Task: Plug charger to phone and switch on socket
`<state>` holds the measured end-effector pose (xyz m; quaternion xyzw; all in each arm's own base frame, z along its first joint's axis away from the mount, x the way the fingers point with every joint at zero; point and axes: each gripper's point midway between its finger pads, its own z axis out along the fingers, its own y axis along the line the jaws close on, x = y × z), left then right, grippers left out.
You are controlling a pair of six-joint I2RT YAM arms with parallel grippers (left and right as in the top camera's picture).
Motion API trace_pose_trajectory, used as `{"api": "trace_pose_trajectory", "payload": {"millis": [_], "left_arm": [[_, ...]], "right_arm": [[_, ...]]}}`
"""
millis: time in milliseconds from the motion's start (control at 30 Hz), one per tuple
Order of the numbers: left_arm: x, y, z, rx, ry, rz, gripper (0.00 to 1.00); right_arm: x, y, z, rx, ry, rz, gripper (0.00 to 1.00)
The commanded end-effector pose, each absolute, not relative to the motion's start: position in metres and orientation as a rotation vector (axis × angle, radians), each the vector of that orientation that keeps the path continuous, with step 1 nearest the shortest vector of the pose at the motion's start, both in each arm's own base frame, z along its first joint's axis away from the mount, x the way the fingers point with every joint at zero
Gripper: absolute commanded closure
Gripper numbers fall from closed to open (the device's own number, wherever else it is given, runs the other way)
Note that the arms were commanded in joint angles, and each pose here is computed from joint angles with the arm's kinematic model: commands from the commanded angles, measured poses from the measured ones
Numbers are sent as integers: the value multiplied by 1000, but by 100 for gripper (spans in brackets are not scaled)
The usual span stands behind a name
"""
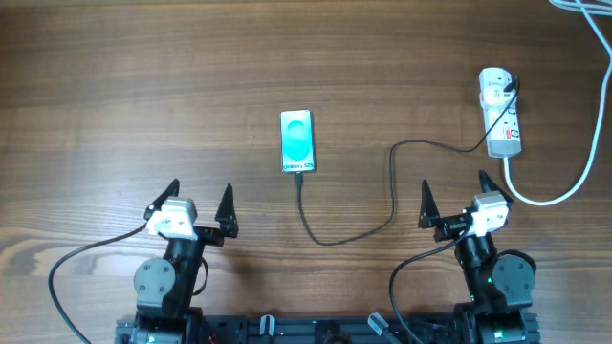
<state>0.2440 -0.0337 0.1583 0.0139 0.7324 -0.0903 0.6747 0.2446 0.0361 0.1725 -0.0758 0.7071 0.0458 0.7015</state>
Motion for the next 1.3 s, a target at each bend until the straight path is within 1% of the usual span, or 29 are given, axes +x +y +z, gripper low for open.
{"api": "trace_pose_trajectory", "payload": {"millis": [0, 633, 1267], "left_arm": [[244, -27, 156, 79, 1647, -110, 0], [246, -5, 157, -6, 1645, -27, 0], [246, -11, 157, 43, 1644, -32, 0]], "right_arm": [[245, 32, 175, -137, 1565, 97, 0], [245, 32, 175, -137, 1565, 97, 0], [245, 32, 175, -137, 1565, 97, 0]]}}
